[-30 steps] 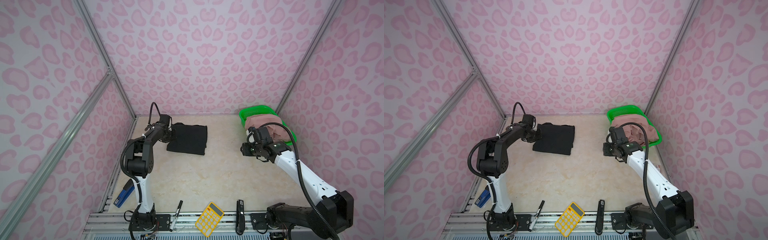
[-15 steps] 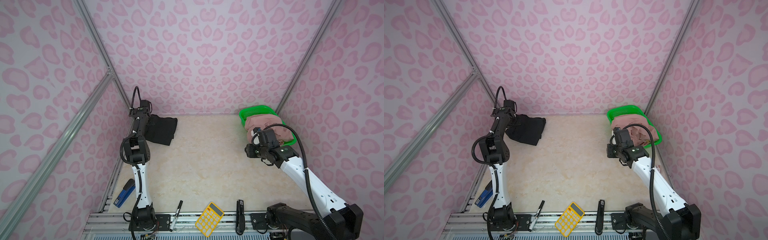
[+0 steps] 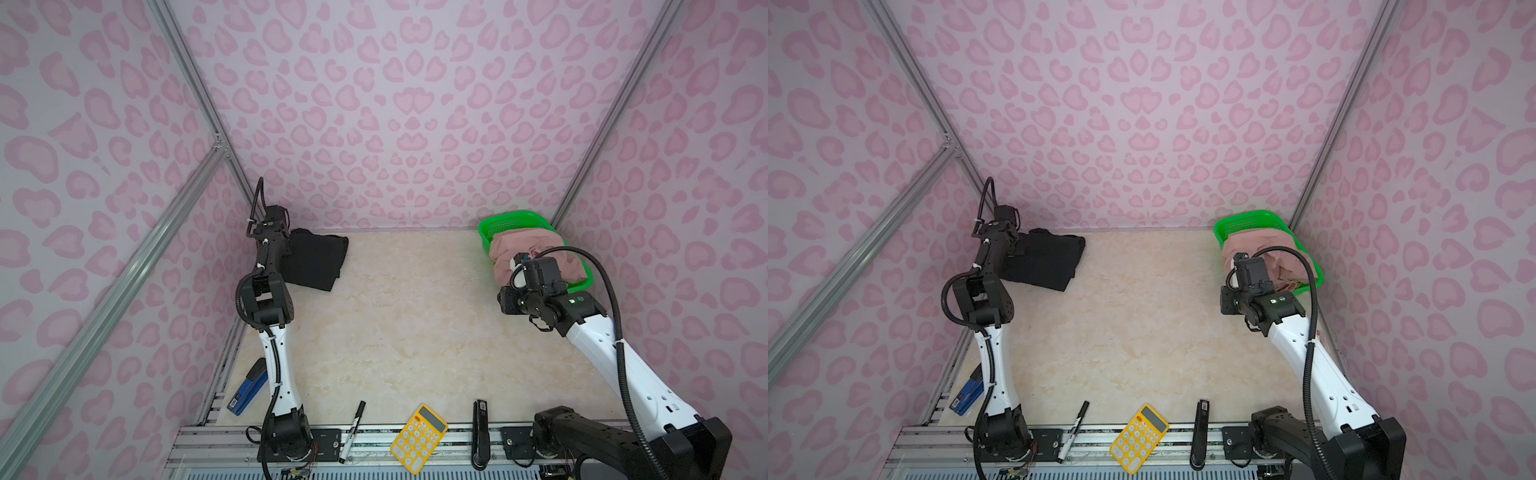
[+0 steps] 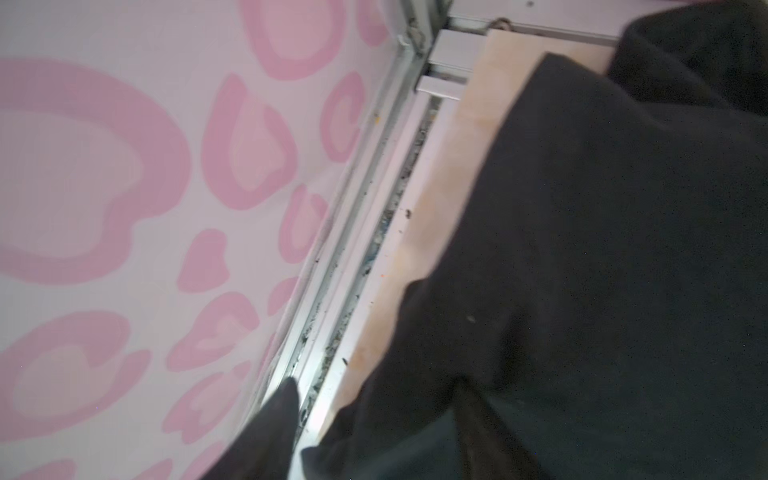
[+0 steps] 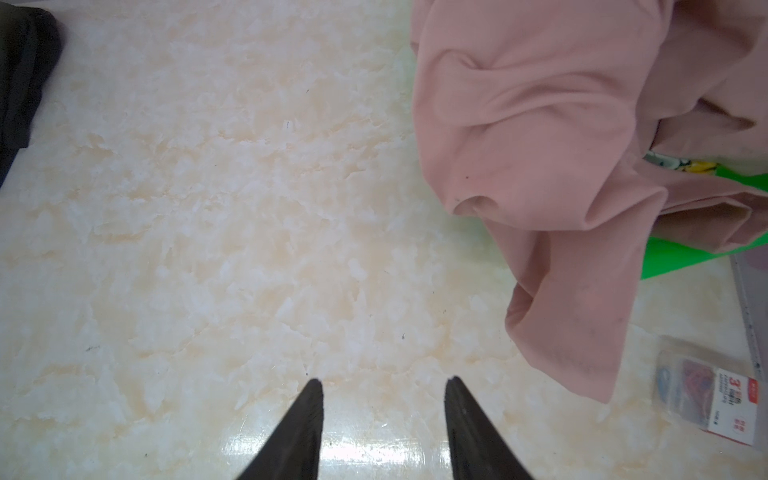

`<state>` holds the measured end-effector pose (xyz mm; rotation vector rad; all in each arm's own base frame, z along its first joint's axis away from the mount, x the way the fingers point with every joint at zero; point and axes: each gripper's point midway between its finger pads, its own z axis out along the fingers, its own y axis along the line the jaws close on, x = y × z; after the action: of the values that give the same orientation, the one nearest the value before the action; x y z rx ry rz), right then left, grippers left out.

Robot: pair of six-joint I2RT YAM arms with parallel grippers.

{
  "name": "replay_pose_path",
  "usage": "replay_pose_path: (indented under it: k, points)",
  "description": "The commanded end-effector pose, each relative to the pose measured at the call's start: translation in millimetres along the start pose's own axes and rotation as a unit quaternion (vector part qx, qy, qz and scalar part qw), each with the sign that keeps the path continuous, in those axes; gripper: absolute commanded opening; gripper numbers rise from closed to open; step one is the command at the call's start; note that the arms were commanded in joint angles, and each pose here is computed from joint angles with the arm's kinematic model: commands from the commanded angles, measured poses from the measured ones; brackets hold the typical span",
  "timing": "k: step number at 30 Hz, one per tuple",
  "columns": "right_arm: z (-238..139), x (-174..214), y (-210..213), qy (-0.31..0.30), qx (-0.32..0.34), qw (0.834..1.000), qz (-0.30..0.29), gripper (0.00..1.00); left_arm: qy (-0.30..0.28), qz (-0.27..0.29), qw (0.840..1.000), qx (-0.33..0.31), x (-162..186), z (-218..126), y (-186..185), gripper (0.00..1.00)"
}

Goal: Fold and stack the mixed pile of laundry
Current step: 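Hold the grey shirt with left gripper while right grasps pink garment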

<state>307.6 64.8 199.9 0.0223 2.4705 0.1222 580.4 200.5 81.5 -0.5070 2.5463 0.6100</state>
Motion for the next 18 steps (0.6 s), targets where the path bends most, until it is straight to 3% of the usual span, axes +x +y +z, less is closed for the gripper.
replay_pose_path:
  k: [1, 9, 13, 18]
  points:
    - [-2, -10, -5, -0.013, 0.011, 1.0, 0.001, 0.48, -0.02, -0.035, 0.999, 0.024, -17, -26, 9, 0.8]
    - [-13, -63, -42, -0.051, 0.074, 0.996, 0.023, 0.51, -0.076, -0.072, 0.984, 0.144, -41, -126, 1, 0.87]
    - [-1, -85, -66, -0.047, 0.086, 0.994, 0.047, 0.53, -0.112, -0.051, 0.975, 0.183, -30, -183, -14, 0.89]
    - [26, -103, -85, -0.034, 0.073, 0.994, 0.07, 0.58, -0.143, -0.029, 0.958, 0.246, 14, -251, -38, 0.89]
